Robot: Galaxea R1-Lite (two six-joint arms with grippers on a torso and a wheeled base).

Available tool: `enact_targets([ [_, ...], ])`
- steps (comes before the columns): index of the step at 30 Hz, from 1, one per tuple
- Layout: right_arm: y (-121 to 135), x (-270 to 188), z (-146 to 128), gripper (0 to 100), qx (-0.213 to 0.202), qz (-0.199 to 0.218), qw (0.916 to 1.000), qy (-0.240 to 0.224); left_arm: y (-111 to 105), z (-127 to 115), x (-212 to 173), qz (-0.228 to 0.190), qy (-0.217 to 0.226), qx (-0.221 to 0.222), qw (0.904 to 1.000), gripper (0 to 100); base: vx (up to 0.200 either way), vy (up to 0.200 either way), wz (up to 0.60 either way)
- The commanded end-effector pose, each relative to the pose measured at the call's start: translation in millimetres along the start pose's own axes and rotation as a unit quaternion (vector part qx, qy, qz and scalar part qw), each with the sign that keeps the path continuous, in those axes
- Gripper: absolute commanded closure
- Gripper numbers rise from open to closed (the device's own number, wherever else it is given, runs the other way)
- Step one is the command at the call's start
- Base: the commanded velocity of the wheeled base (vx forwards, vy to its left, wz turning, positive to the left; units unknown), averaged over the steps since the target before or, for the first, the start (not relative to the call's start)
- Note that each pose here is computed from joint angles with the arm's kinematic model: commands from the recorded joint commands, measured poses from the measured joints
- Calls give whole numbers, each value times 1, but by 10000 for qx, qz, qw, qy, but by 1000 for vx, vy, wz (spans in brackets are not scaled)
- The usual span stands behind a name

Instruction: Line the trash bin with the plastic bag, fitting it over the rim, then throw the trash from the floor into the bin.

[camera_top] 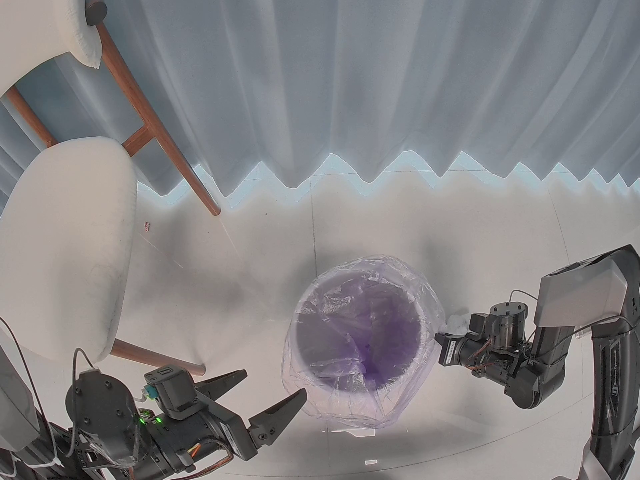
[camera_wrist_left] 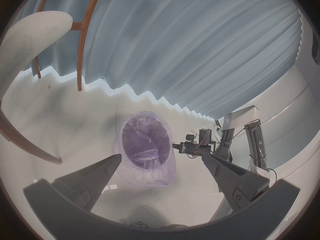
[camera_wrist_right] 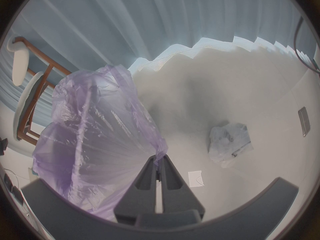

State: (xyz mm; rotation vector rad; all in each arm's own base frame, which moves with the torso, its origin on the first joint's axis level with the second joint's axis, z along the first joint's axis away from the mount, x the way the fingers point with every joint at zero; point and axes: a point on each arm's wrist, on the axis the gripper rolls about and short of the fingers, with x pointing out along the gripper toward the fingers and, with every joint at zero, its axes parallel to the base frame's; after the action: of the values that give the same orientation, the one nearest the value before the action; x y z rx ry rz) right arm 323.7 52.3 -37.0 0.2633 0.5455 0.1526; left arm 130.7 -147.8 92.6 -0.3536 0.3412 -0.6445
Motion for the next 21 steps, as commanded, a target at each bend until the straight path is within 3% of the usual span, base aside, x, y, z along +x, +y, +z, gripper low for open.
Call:
enact_targets([
  [1, -4, 5, -7, 100, 62, -37, 9999, 84, -1, -3, -4, -31, 72, 23, 10000, 0, 0, 0, 0],
  [6, -4, 10, -6, 100, 234, -25, 9997, 40, -2, -4, -4, 79, 47, 31, 10000, 0, 0, 0, 0],
  [7, -4, 9, -5, 0, 234, -10, 9997, 45, -2, -5, -4, 137, 24, -65, 9999, 0, 0, 0, 0],
  [17, 5, -35, 19, 0, 944, 166, 9943, -470, 2, 4, -6, 221, -224, -812, 9962, 0, 0, 0, 0],
  [18, 6, -62, 24, 0, 1185, 180, 9914, -517, 5, 7, -7, 234, -296, -987, 9944, 0, 0, 0, 0],
  [21, 8, -87, 24, 0, 1560, 228, 9862, -514, 6, 6, -7, 190, -207, -1028, 9943, 0, 0, 0, 0],
])
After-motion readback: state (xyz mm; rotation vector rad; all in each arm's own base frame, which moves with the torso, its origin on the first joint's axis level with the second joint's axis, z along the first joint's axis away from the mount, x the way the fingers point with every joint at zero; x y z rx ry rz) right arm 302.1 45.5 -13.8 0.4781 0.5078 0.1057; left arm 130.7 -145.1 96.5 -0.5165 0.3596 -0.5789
